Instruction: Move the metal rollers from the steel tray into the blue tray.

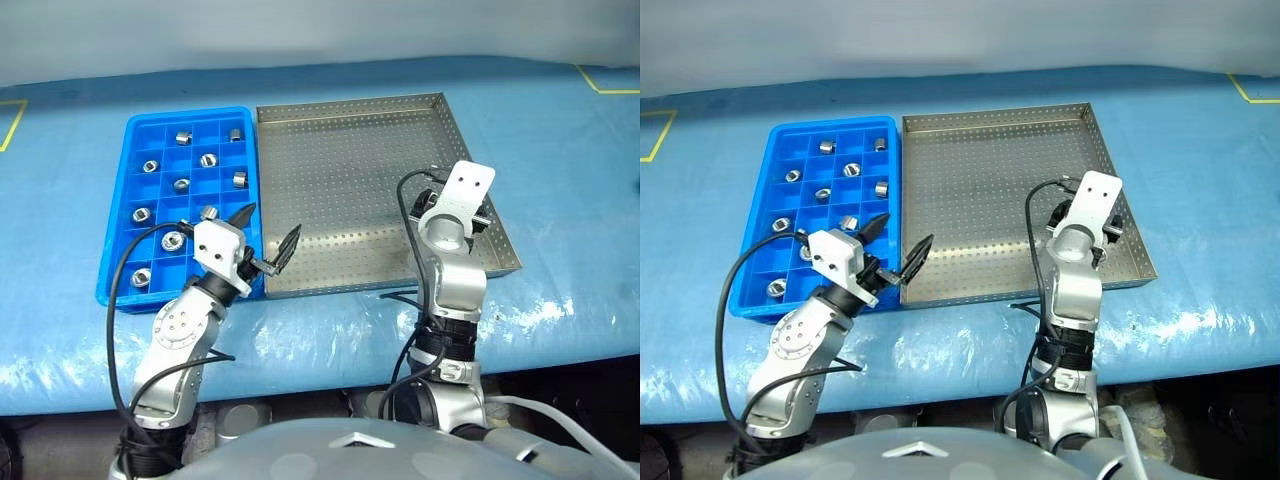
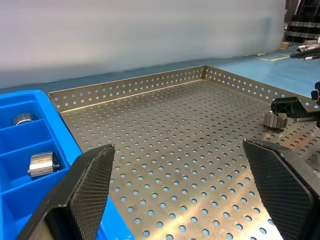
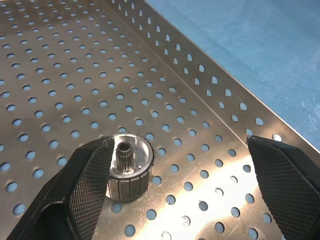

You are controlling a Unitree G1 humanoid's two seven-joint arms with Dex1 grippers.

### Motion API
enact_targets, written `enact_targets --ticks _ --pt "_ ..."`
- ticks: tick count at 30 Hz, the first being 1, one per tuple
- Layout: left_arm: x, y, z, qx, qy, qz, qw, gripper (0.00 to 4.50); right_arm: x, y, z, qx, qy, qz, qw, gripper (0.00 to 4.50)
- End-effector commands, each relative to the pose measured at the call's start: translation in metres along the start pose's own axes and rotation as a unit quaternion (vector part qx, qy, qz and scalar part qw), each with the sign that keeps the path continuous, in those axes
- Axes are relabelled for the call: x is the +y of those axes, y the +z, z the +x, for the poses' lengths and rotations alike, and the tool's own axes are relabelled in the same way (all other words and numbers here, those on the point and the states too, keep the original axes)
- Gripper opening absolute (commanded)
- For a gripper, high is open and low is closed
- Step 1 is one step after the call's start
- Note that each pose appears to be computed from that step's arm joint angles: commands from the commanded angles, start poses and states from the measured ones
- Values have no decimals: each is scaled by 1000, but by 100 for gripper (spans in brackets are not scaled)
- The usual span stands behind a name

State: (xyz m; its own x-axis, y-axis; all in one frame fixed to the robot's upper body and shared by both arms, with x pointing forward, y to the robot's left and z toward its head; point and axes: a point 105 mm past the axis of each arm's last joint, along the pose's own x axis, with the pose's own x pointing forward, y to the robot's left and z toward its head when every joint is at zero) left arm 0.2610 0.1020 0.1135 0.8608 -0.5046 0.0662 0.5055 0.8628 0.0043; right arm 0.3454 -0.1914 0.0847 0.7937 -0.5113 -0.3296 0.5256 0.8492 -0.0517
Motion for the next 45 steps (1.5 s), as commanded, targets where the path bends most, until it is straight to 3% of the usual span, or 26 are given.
enact_targets --ticks 1,16,24,25,28,33,37,42,45 --pt "-4 5 1 -13 -6 -3 1000 450 26 13 -9 -11 27 32 999 448" --pt "-6 5 -3 -15 4 -6 1000 450 34 15 1 -3 -30 43 999 448" --pt "-5 5 -4 -15 8 -4 1000 450 40 11 4 25 -20 68 997 197" --pt "-5 5 -4 -15 8 -4 1000 450 41 11 4 26 -17 70 997 175" --pt "-3 6 -4 -20 16 -6 1000 450 48 14 0 26 3 73 997 172" --pt "6 10 -7 -33 52 -10 998 450 82 34 -21 -29 100 34 994 172" --pt "18 14 -12 -40 95 -2 995 450 113 54 -46 -92 201 -11 975 172" --pt "32 17 -27 -43 150 6 988 450 153 63 -79 -125 346 -64 928 172" --pt "35 14 -44 -31 177 10 984 450 179 62 -105 -113 461 -54 879 172"
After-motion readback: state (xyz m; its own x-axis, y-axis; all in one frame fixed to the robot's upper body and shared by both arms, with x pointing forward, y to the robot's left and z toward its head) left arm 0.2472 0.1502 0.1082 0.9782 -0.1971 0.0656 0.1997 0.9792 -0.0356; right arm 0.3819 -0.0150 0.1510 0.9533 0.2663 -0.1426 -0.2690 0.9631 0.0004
